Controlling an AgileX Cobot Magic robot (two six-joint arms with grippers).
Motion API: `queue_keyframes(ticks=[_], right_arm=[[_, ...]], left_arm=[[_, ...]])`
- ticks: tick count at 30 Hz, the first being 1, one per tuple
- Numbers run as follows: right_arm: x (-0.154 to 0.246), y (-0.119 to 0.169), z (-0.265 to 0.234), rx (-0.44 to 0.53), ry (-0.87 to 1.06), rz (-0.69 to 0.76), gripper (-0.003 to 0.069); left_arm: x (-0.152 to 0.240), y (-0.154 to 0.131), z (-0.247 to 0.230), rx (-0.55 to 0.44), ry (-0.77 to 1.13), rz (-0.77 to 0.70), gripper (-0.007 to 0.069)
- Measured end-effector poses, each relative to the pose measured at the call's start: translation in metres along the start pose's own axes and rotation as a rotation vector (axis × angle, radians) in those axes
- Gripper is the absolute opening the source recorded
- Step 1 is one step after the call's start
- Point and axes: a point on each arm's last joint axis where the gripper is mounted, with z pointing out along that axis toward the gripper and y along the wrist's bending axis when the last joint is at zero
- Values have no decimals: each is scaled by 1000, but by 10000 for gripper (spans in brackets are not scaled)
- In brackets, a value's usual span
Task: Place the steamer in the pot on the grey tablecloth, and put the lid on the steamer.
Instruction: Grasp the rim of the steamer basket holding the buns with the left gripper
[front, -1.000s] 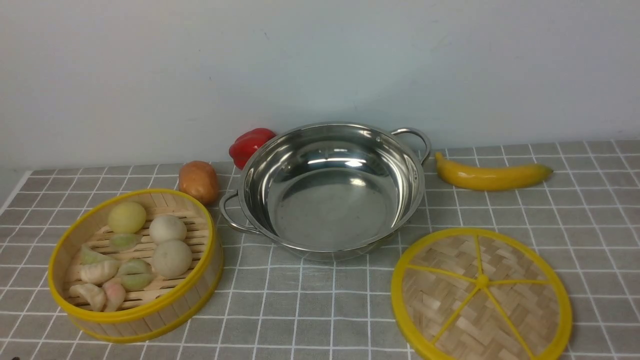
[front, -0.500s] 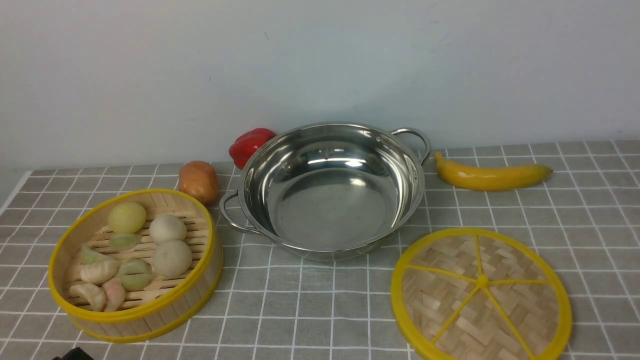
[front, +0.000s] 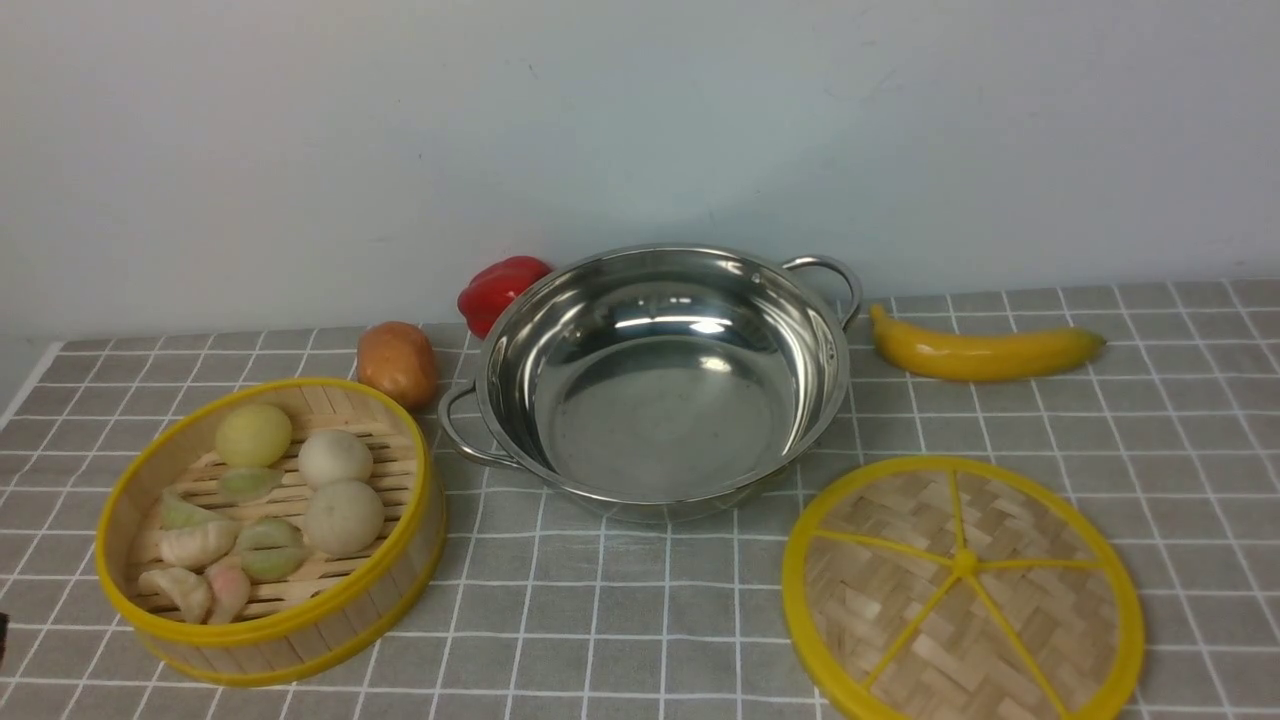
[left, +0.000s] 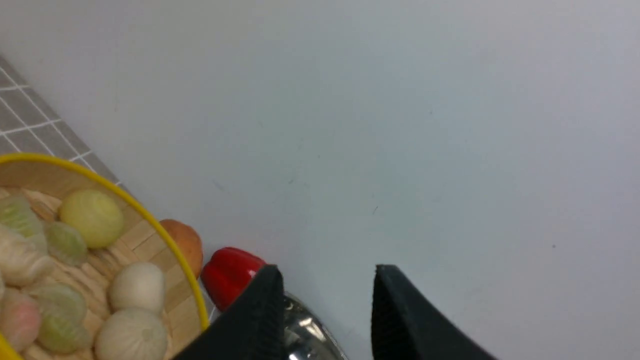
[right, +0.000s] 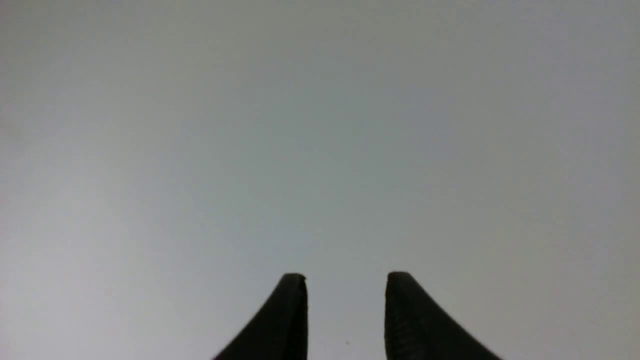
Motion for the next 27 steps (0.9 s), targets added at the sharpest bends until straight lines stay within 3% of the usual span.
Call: queue_keyframes(ticks=[2,5,6,8,9,11,12,13,15,16,21,25,27], right_arm=[[-8,23,11,-42,83,-132,240],[-7,37,26,10,273,-241,240],[0,37,37,105,447,-289,240],[8,33,44,192,586,-311,240],[25,21,56,338,816,-350,240],[37,11,63,405,958,-390,240],[43,6,66,429,1017,-406,240],[45,5,67,435,1031,-411,240],[63,-9,75,477,1168,-434,240],[72,-15,80,482,1225,-439,240],[94,-29,91,460,1341,-442,240],[104,-34,95,435,1391,-434,240],[107,-35,97,416,1406,-436,240]], left_arm=[[-8,-8,0,29,-51,41,243],[-24,-28,-3,90,-139,240,243],[-37,-49,-3,123,-175,467,243],[-42,-59,-1,125,-163,596,243],[-46,-76,11,89,-39,826,243],[-46,-80,24,31,102,914,243],[-45,-80,34,-392,-17,964,243],[-45,-80,34,-21,200,946,243],[-45,-72,58,-183,403,939,243],[-49,-63,76,-322,518,881,243],[-72,-33,125,-671,705,698,243],[-84,-8,163,-790,824,592,243],[-84,8,190,-794,896,558,243]])
